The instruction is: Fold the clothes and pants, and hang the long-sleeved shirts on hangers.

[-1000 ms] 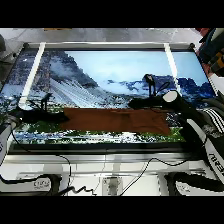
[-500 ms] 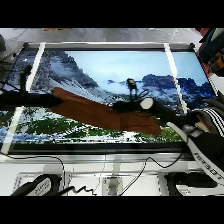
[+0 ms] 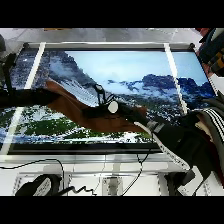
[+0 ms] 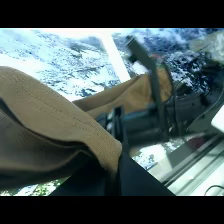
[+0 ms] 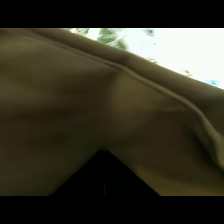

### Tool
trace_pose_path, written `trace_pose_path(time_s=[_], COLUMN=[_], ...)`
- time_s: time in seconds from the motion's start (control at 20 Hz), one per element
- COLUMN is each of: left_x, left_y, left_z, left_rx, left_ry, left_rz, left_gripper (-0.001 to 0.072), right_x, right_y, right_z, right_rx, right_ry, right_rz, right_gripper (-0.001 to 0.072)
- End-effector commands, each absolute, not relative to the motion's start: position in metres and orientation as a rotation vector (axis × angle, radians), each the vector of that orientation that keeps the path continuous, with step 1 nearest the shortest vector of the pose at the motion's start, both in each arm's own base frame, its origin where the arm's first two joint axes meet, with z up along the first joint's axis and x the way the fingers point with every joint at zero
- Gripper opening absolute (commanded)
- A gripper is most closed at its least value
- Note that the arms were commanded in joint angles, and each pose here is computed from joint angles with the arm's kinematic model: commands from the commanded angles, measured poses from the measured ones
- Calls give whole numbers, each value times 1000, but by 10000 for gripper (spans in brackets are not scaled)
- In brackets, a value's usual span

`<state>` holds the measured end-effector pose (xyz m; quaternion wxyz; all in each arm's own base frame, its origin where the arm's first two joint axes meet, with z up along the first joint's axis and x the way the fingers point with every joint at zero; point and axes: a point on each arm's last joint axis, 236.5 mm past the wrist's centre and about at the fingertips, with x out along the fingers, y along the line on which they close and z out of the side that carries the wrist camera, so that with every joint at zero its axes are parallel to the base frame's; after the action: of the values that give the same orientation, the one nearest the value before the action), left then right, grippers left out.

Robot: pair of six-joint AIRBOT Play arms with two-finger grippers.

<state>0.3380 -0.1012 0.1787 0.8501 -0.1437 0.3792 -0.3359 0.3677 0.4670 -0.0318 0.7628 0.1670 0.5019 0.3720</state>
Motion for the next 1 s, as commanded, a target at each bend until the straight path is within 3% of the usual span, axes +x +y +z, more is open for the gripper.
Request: trace_pose_path(time_s=[0.0,0.2,0.4,0.55,0.7,0.75,0.8,0.85,0.95], left_x=[340,340,334,322,311,306,303,303,315], left_y=[-114,-187,-317,-413,-466,-476,-480,-480,-471], left_z=[172,156,132,90,49,42,39,40,50], left_rx=[-314,-331,-393,-468,-565,-573,-547,-522,-506], left_ry=[823,873,877,883,910,921,913,897,852], left_rz=[-744,-915,-1067,-1039,-937,-927,-940,-953,-953], left_gripper=[18,17,17,17,22,185,559,701,707], right_x=[367,411,460,474,466,462,458,454,442], right_y=[462,365,226,125,42,13,-15,-38,-77], right_z=[-37,-33,9,56,86,91,92,91,77], right_rx=[276,156,161,206,217,201,184,175,190], right_ry=[1110,1167,1154,1093,1060,1054,1056,1062,1105], right_rz=[822,709,507,346,197,134,71,18,-66], right_gripper=[13,13,13,13,13,14,14,13,14])
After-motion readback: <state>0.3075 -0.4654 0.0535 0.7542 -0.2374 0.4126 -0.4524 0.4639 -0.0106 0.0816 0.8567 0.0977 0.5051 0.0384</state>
